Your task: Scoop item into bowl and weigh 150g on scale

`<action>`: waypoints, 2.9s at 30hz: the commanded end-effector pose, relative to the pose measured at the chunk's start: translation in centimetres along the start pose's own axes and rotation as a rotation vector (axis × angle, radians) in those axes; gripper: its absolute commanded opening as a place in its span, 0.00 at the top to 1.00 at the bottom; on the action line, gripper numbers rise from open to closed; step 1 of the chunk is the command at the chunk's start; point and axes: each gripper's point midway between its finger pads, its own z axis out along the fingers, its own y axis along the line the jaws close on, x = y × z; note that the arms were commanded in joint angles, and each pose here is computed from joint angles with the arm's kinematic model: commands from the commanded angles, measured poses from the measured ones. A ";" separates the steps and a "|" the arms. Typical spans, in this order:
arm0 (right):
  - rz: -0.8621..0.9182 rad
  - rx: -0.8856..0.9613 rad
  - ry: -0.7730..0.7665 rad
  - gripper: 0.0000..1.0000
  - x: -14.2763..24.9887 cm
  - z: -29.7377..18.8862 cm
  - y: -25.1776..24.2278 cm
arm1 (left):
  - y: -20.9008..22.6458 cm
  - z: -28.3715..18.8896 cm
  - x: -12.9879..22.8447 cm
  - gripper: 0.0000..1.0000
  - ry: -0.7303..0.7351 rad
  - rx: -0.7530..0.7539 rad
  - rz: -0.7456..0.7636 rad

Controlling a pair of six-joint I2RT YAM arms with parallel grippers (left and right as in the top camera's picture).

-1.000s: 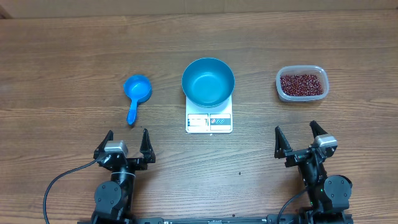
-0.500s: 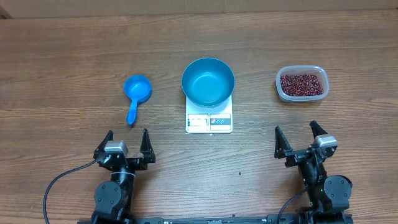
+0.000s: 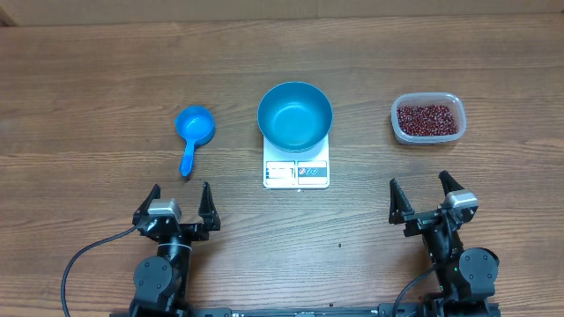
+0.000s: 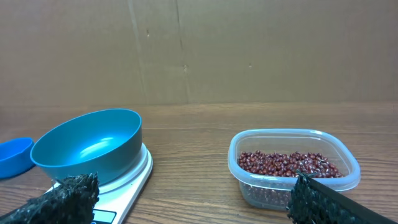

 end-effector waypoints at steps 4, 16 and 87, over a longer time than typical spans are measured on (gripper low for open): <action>-0.002 0.002 -0.008 0.00 0.1 0.0 -0.1 | 0.0 0.0 -0.1 0.00 -0.008 0.001 0.021; -0.002 0.002 -0.008 0.00 0.1 0.0 -0.1 | 0.0 0.0 -0.1 0.00 -0.008 0.001 0.021; -0.003 0.002 -0.008 0.00 0.1 0.0 -0.1 | -5.4 -5.3 -17.5 0.01 0.680 0.076 0.099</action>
